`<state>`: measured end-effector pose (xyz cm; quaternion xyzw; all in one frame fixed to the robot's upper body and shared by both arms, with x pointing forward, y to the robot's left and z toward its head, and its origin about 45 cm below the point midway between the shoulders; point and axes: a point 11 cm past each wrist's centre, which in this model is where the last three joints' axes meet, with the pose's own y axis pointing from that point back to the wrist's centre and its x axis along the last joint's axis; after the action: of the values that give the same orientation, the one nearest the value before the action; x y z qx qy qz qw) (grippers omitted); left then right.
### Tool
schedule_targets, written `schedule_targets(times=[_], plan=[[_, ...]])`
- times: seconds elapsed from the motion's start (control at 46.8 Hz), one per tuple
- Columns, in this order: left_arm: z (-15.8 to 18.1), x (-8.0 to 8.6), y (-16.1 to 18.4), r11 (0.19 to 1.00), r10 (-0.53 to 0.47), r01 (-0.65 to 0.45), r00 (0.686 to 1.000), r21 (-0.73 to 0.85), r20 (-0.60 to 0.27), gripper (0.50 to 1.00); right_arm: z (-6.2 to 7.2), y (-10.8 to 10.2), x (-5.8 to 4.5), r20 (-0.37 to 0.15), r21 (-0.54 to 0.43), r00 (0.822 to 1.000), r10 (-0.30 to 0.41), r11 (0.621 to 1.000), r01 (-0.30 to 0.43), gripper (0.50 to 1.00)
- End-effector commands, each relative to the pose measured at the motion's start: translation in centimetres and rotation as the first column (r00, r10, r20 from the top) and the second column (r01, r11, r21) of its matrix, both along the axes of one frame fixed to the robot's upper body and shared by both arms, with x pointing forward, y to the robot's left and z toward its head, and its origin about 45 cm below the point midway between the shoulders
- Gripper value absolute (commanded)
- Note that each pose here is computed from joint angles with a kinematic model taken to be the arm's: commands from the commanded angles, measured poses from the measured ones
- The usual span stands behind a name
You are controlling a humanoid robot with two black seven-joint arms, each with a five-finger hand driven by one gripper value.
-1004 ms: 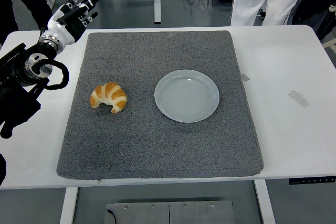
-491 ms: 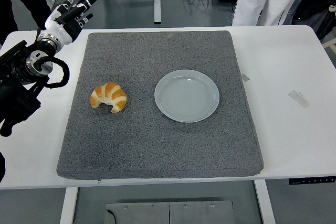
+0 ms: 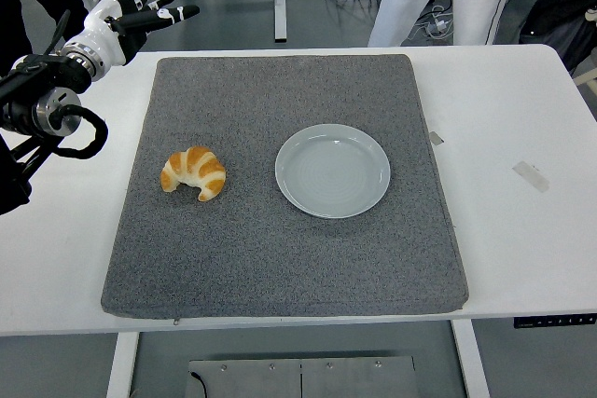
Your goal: Place the bread on the plate
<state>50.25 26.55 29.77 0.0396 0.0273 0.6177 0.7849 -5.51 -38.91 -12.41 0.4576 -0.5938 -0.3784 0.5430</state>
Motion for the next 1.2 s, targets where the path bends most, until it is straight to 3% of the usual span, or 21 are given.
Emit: schedule_targets(times=[0.0,0.128,0.427,0.748,1.175], plan=[[0.2,-0.7,-0.1,0.987,-0.012,0.005,0.999,0.161,0.043,0.984,0.0,0.0,0.0,0.000,0.000,1.000,0.000,1.000,0.000,1.000],[0.3,-2.2,-0.4,0.939,-0.073,0.040,0.994,0.342,0.084,0.984,0.0,0.0,0.0,0.000,0.000,1.000,0.000,1.000,0.000,1.000],[-0.5,-6.9,1.4,0.834,-0.219,0.173,0.975,0.525,0.026,0.986,0.0,0.0,0.1,0.002,0.000,1.000,0.001,1.000,-0.001,1.000],[-3.2,-9.2,2.6,0.596,-0.344,0.242,0.939,0.765,-0.028,0.980,0.0,0.0,0.0,0.000,0.000,1.000,0.000,1.000,0.000,1.000],[-6.2,-10.5,2.0,0.498,-0.396,0.304,0.913,0.813,-0.099,0.980,0.0,0.0,0.0,0.000,0.000,1.000,0.000,1.000,0.000,1.000]])
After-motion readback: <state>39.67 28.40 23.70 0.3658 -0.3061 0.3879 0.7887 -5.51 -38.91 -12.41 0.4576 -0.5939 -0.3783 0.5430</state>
